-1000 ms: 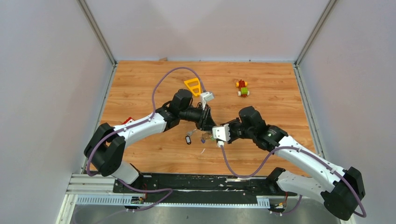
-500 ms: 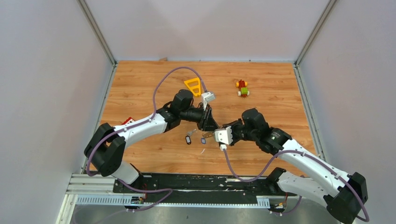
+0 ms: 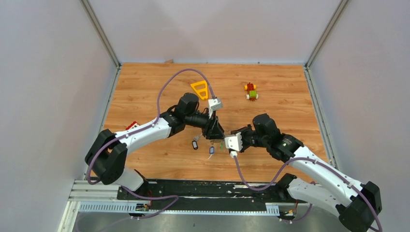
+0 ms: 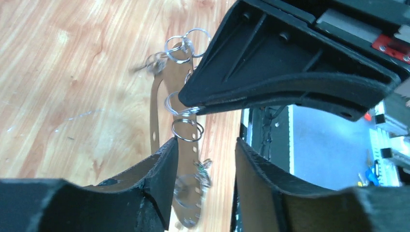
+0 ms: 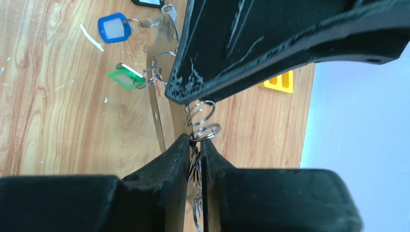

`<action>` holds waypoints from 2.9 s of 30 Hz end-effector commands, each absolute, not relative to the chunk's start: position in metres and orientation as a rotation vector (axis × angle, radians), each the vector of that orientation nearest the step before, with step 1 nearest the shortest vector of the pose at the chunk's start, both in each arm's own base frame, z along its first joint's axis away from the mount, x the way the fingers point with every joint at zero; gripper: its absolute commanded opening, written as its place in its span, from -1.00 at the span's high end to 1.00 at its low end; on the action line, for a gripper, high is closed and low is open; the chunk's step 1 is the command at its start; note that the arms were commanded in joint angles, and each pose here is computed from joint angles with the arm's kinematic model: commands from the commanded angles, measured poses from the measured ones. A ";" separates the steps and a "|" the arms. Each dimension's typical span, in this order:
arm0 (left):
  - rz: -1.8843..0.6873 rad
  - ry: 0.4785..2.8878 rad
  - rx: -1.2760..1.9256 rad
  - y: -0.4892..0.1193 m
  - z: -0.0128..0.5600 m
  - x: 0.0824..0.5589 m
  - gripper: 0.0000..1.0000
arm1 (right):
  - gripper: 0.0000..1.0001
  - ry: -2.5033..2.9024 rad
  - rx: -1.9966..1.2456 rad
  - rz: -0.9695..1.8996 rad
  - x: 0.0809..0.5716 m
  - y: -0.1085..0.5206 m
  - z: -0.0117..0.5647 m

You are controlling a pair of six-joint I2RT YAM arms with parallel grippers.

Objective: Put the keys on the keyring
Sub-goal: Adjust the keyring.

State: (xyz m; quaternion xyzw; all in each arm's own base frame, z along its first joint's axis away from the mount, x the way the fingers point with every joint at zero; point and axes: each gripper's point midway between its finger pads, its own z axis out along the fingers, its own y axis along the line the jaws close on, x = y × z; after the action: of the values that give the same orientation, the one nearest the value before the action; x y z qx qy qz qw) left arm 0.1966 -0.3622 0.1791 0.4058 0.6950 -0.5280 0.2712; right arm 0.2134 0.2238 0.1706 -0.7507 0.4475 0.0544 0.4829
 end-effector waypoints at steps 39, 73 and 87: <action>-0.864 0.687 2.079 -0.342 0.150 0.196 -0.01 | 1.00 1.036 -1.792 0.406 0.189 0.245 0.190; -0.778 0.681 2.047 -0.352 0.160 0.185 0.38 | 1.00 1.059 -1.783 0.410 0.190 0.244 0.188; -0.809 0.640 2.065 -0.352 0.160 0.177 0.25 | 1.00 1.067 -1.782 0.406 0.190 0.243 0.186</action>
State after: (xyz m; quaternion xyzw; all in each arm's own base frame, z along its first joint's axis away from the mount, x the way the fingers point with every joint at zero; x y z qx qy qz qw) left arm 0.1825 -0.3459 0.1453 0.8247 0.2722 -0.3103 0.3867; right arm 0.1857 0.2360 0.1636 -0.7426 0.4562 0.1665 0.4612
